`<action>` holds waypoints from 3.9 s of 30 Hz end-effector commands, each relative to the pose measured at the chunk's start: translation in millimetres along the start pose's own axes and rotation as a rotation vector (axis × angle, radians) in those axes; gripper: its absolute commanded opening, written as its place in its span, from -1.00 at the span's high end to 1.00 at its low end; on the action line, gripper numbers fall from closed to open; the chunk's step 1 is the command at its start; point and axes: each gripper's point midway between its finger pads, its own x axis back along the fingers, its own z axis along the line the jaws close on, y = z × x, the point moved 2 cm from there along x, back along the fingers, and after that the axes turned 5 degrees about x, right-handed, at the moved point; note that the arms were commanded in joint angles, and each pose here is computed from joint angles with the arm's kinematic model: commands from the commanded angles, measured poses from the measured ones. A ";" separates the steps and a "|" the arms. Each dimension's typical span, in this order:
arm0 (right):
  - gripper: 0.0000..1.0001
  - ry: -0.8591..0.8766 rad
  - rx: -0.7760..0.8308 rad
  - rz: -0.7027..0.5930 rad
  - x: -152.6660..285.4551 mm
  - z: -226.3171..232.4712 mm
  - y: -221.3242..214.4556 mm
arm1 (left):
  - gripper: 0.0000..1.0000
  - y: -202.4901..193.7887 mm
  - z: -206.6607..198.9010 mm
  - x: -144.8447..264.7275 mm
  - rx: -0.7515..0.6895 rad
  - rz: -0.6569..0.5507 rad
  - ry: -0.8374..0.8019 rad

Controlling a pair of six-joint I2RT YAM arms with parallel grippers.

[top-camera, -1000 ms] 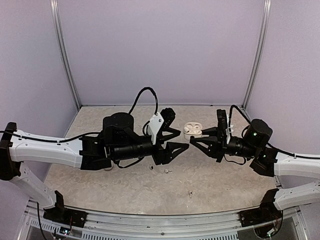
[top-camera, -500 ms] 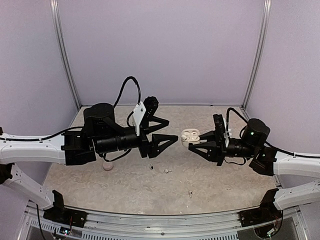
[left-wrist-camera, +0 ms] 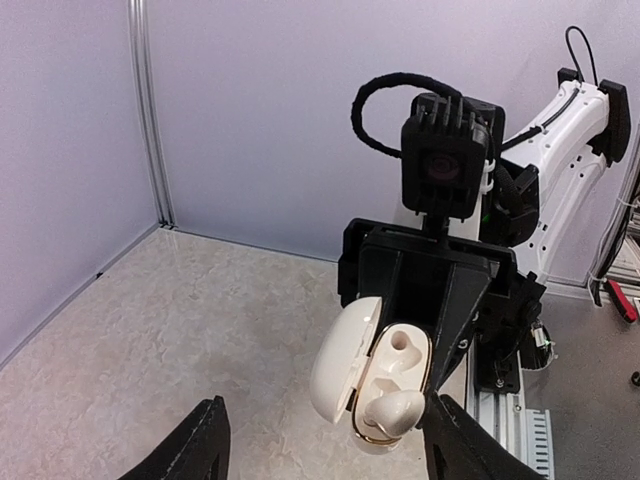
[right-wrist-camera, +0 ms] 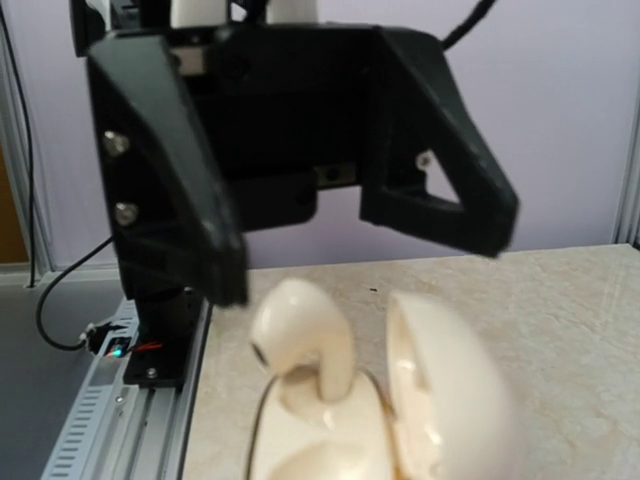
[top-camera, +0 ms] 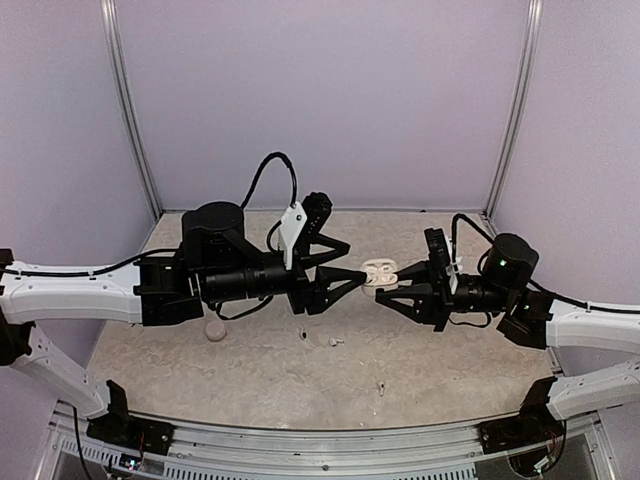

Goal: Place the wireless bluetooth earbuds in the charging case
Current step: Adjust the left earbud in the left side groove of the charging case, then pick up the right earbud from the center of the board.

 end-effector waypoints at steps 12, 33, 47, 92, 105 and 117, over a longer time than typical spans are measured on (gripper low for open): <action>1.00 0.035 0.030 -0.027 -2.7 4.9 13.9 | -0.29 -5.5 14.3 -15.4 0.050 0.019 0.054; 1.00 -0.001 0.013 -0.023 -0.5 1.6 7.2 | -0.38 3.5 -0.7 -0.2 0.087 -0.025 -0.076; 1.00 0.023 0.022 -0.024 -0.5 5.1 9.0 | -0.35 4.5 13.0 -7.7 0.090 -0.020 -0.012; 1.00 -0.207 -0.160 0.015 56.7 -31.1 -12.8 | -0.16 -243.7 67.2 -5.1 0.107 0.265 0.054; 1.00 -0.211 -0.156 0.023 56.9 -31.9 -12.3 | -0.05 -274.7 88.2 -23.0 0.090 0.313 0.042; 1.00 -0.217 -0.146 0.030 56.5 -33.8 -13.1 | 0.07 -298.3 102.6 -27.9 0.080 0.382 0.059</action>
